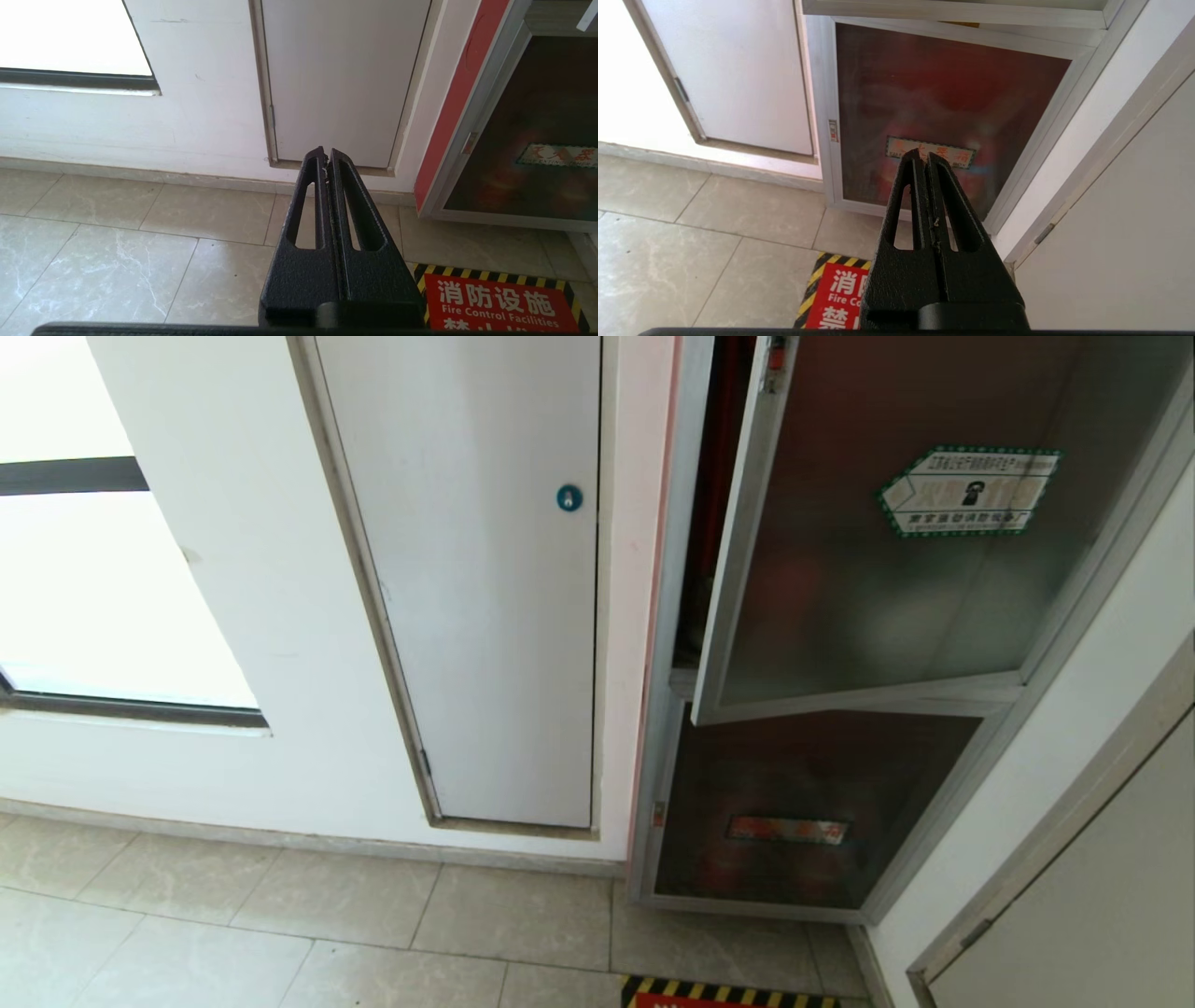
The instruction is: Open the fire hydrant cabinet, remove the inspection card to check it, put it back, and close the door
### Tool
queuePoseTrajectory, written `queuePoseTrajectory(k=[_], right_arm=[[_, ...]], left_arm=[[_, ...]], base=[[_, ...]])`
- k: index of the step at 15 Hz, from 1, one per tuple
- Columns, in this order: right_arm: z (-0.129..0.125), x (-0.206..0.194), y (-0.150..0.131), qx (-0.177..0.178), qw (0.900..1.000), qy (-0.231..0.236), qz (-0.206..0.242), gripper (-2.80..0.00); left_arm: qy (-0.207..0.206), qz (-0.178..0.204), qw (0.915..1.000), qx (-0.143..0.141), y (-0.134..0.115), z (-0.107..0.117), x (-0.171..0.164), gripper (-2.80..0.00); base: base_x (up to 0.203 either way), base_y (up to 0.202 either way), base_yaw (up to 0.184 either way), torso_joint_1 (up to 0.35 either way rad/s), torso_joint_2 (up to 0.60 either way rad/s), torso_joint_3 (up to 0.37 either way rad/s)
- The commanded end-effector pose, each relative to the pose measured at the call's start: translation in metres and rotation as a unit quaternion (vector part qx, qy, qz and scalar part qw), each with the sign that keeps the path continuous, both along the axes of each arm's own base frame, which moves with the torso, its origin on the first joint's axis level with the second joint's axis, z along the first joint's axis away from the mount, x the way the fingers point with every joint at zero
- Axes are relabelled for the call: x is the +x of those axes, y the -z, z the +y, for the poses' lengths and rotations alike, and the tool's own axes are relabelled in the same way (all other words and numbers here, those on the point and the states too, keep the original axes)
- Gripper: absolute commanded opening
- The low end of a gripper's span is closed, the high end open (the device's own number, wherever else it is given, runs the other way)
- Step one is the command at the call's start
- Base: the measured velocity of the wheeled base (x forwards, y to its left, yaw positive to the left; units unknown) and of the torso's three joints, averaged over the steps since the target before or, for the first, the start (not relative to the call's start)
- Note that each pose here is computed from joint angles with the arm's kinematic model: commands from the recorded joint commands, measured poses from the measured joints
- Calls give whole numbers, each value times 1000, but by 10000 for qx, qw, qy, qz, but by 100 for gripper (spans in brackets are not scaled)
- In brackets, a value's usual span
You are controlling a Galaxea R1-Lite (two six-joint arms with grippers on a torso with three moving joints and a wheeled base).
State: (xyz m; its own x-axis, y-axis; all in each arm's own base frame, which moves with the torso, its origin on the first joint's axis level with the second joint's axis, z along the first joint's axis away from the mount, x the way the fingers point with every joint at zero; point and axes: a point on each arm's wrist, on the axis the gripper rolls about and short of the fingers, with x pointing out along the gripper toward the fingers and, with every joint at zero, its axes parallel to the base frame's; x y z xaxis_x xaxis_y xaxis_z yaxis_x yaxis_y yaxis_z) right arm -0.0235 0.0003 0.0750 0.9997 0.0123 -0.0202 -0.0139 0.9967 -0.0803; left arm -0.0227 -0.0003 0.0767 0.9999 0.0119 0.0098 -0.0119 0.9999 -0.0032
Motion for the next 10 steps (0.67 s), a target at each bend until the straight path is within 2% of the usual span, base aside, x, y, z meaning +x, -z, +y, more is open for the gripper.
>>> queuePoseTrajectory(k=[1,10], right_arm=[[0,0,0,4,10000,-7,28,-280],[0,0,-1,4,10000,-15,-9,-280]], left_arm=[[-2,26,10000,0,1,0,0,-280],[-10,26,10000,8,1,0,0,-280]], base=[[0,0,0,0,0,0],[0,0,0,0,0,0]])
